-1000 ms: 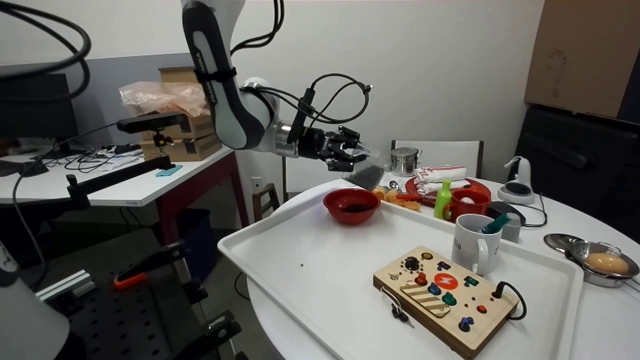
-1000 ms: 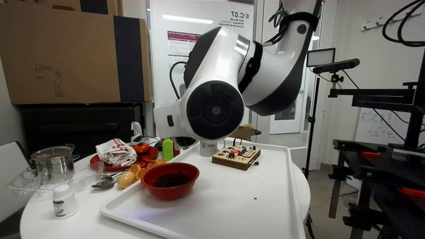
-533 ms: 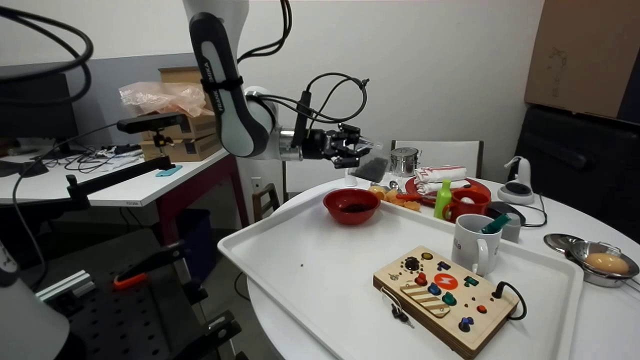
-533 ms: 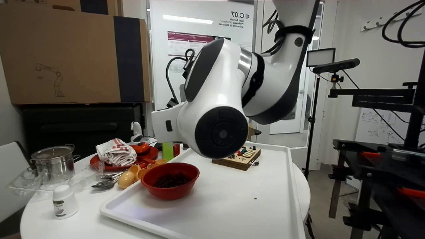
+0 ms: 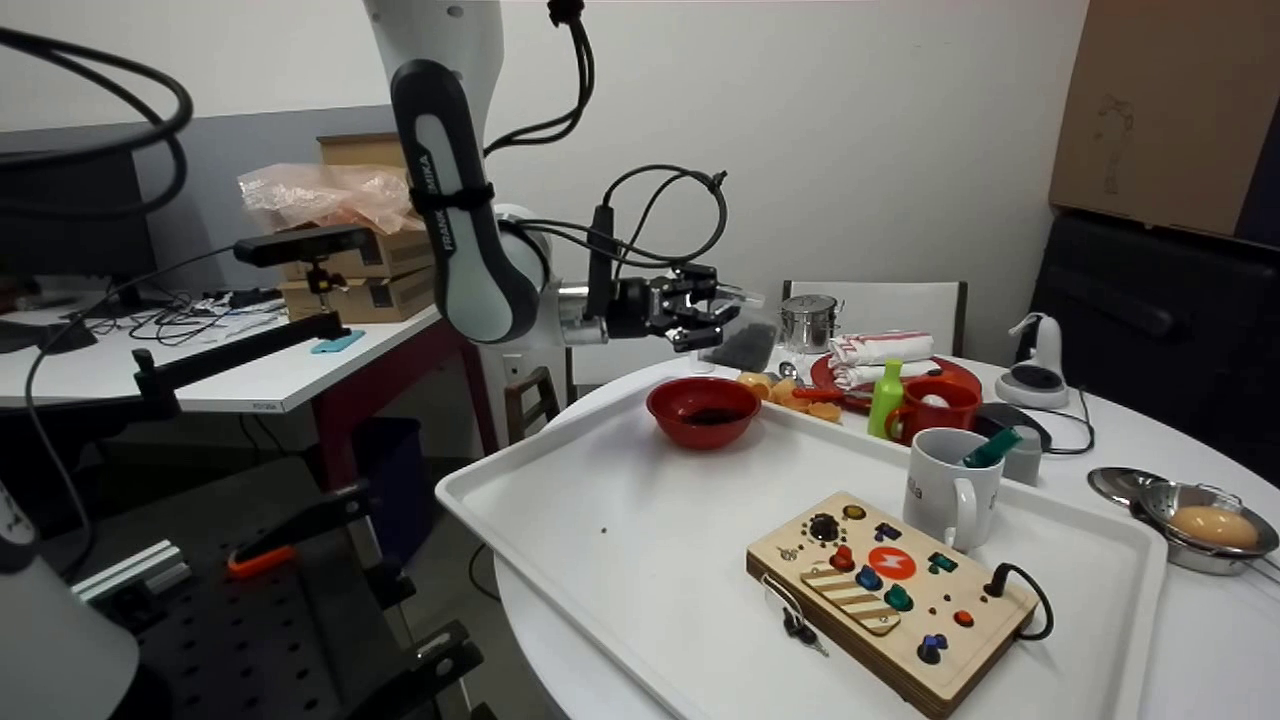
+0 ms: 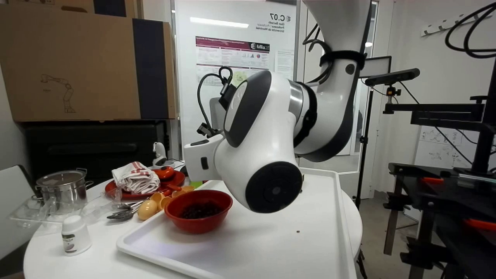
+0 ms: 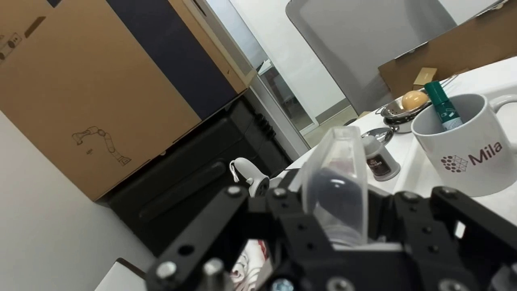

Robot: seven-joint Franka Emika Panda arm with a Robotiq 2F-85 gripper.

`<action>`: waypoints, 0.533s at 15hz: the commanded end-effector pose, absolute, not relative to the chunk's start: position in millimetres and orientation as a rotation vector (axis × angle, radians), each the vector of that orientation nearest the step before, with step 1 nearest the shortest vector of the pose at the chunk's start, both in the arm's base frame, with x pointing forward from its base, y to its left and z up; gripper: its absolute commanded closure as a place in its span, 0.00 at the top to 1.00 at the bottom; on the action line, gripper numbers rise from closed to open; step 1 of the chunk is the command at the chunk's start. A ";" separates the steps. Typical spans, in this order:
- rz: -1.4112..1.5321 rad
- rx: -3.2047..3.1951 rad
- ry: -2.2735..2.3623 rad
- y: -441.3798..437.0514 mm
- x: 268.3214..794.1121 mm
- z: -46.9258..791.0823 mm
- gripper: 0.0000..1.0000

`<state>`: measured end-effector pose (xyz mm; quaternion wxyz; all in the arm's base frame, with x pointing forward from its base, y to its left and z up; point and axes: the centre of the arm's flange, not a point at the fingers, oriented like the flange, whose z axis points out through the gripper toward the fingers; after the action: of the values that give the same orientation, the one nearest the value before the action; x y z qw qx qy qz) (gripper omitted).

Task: Pour the contents in the clear jug into the red bowl on the table.

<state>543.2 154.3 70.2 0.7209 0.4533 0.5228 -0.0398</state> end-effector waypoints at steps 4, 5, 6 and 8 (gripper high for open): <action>-0.057 0.958 1.067 142.2 550.5 57.9 0.10; -0.055 0.956 1.057 141.5 551.6 57.5 0.10; -0.052 0.954 1.046 141.3 552.9 57.5 0.10; -0.043 0.942 1.014 141.0 554.5 58.2 0.10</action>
<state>546.4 141.6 62.3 0.7480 0.4449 0.4915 -0.0315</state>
